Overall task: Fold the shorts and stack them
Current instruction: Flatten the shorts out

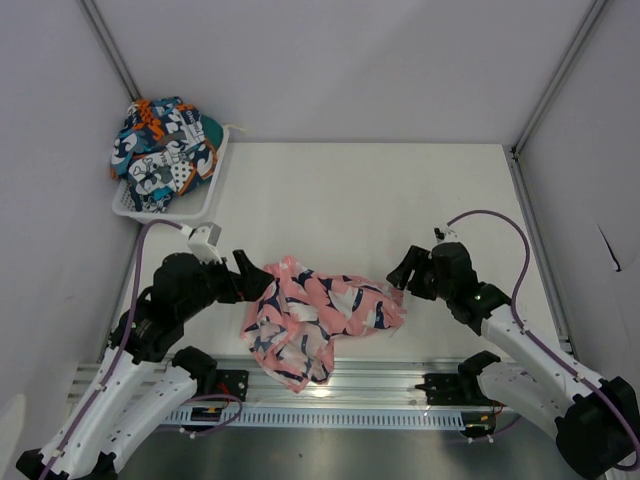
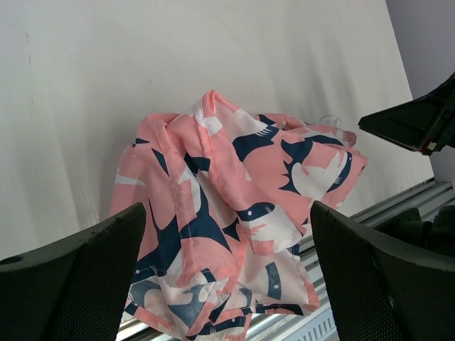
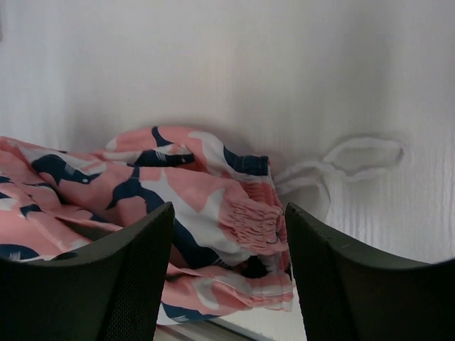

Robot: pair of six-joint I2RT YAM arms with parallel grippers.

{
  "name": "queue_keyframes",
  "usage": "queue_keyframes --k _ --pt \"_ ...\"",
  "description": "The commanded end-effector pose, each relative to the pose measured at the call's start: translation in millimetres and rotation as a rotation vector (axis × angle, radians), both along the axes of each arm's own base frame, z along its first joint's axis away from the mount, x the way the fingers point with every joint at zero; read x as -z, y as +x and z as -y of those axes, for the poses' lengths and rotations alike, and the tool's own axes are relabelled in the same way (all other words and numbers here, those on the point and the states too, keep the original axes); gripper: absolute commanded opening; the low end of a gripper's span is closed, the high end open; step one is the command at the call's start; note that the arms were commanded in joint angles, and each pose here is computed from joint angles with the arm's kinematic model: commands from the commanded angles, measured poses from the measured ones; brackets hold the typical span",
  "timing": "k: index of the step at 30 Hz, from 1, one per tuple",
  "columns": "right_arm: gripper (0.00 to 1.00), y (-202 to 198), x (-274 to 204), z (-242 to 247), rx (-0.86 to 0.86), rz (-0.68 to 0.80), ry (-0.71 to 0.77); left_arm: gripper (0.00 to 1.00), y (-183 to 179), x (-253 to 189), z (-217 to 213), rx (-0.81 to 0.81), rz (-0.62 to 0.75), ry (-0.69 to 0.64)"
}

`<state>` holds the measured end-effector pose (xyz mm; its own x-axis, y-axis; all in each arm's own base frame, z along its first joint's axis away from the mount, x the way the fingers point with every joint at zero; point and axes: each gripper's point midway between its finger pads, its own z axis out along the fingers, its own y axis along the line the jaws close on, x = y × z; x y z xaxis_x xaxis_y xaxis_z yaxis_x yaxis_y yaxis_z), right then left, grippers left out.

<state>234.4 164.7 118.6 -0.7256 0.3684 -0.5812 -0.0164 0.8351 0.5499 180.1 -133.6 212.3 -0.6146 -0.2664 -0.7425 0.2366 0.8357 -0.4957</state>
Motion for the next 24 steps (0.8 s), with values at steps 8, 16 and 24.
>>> queue_keyframes --k 8,16,24 --pt "0.60 -22 37 -2 -0.015 -0.124 0.016 0.99 4 -4 4 0.013 0.028 -0.025" --pt "0.44 -21 25 -18 -0.063 -0.085 0.105 0.99 4 -1 4 0.013 0.023 -0.019" --pt "0.05 -13 9 -31 -0.117 -0.007 0.173 0.98 5 1 6 0.015 0.015 -0.023"
